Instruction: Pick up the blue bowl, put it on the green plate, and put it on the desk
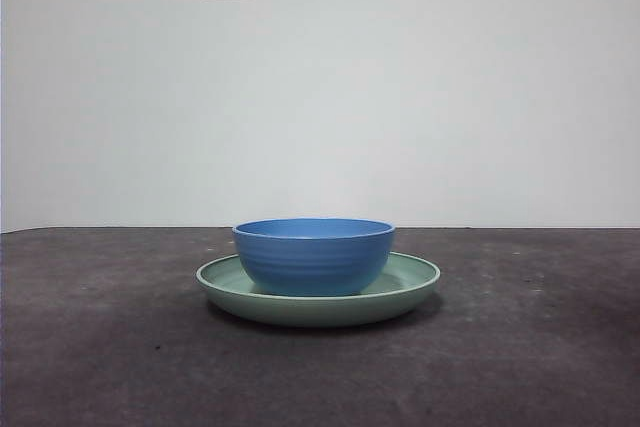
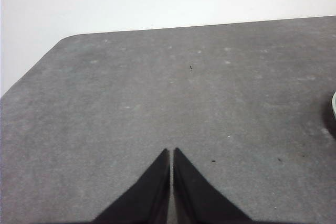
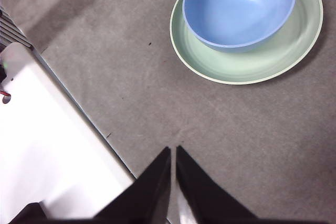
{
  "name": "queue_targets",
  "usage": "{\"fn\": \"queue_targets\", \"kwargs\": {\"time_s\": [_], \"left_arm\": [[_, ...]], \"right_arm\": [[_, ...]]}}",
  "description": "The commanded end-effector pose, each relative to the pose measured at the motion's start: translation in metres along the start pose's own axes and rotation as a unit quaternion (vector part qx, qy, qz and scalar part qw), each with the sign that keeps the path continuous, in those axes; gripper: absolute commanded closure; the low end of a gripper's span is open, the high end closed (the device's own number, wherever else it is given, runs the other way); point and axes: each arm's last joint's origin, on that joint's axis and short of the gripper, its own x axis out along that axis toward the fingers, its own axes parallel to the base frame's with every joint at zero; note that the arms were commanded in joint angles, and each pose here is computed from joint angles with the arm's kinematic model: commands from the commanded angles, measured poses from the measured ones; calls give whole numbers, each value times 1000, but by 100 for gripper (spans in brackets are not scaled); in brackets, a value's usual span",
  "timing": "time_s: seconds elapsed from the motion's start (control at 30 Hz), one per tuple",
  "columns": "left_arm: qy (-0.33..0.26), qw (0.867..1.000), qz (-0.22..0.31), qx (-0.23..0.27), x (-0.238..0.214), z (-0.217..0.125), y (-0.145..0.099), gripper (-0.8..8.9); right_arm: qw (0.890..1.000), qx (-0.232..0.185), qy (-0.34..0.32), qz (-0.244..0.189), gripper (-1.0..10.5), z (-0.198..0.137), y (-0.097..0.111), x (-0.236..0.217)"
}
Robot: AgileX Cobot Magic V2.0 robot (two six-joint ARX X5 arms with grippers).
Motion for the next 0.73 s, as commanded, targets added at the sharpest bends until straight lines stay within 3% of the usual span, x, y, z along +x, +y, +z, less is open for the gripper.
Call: {"fn": "queue_targets", "kwargs": {"time_s": [0.03, 0.5, 0.73], "left_arm": [[14, 1000, 1, -6, 2, -7, 0, 803], [14, 1000, 1, -6, 2, -7, 0, 803], [14, 1000, 1, -6, 2, -7, 0, 803]], "right_arm": [[1000, -9, -6, 3, 936, 4, 2, -1], [1000, -11, -10, 4, 935, 4, 2, -2], [998, -4, -68, -13, 936, 5, -3, -18]]}}
